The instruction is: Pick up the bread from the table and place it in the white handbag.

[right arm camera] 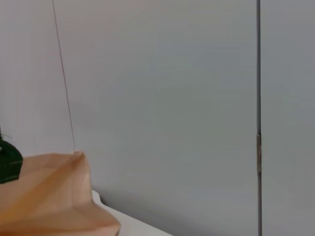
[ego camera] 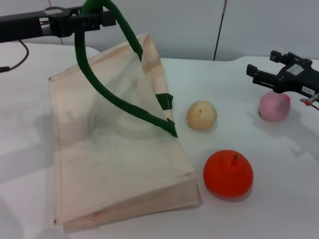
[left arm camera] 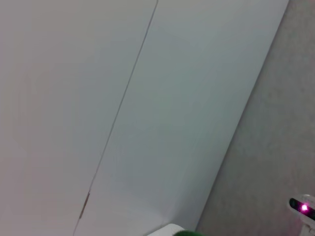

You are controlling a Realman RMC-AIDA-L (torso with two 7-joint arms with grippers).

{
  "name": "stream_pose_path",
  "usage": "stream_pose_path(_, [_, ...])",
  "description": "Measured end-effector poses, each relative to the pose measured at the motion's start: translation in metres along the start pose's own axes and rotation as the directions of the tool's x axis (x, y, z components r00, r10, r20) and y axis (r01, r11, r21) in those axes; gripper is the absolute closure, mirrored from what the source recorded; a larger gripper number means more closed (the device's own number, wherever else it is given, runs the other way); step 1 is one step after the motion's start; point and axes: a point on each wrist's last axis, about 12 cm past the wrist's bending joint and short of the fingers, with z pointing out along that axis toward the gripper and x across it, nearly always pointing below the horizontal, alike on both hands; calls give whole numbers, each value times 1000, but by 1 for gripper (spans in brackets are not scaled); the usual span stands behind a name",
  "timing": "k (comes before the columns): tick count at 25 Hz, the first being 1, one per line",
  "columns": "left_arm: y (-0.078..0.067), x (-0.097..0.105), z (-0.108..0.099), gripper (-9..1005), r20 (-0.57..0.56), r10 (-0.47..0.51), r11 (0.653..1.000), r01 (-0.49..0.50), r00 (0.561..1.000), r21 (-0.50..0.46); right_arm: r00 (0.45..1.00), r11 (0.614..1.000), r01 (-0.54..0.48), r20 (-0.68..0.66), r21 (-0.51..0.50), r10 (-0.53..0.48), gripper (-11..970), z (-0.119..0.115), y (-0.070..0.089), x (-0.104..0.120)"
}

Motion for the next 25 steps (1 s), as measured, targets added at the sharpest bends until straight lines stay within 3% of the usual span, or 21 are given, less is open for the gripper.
stream_pose_path(2, [1,0,-1,274,-3,-6,1000,6,1000,-8,1000,1000,0,0,0,0,80,0,0,0])
stream_pose_path(7, [4,-3,-5,153,-21,-38,999,38,999,-28,1000,1000,0,1,3,0,80,0,-1,0])
stream_pose_path(14, [8,3,-5,153,-118,-127,990,119,985,-76,1000,1000,-6,5,10,6,80,-2,-2,0])
stream_pose_path(16, [15,6,-3,153,-177,-200,974,175,964,-147,1000,1000,-6,5,10,6,80,-2,-2,0])
stream_pose_path(19, [19,7,-2,154,-196,-230,963,193,953,-189,1000,1000,-7,5,11,7,79,-2,-2,0])
stream_pose_path(25, [25,6,-1,154,-156,-201,958,161,967,-236,1000,1000,-13,10,25,13,79,-4,-3,2])
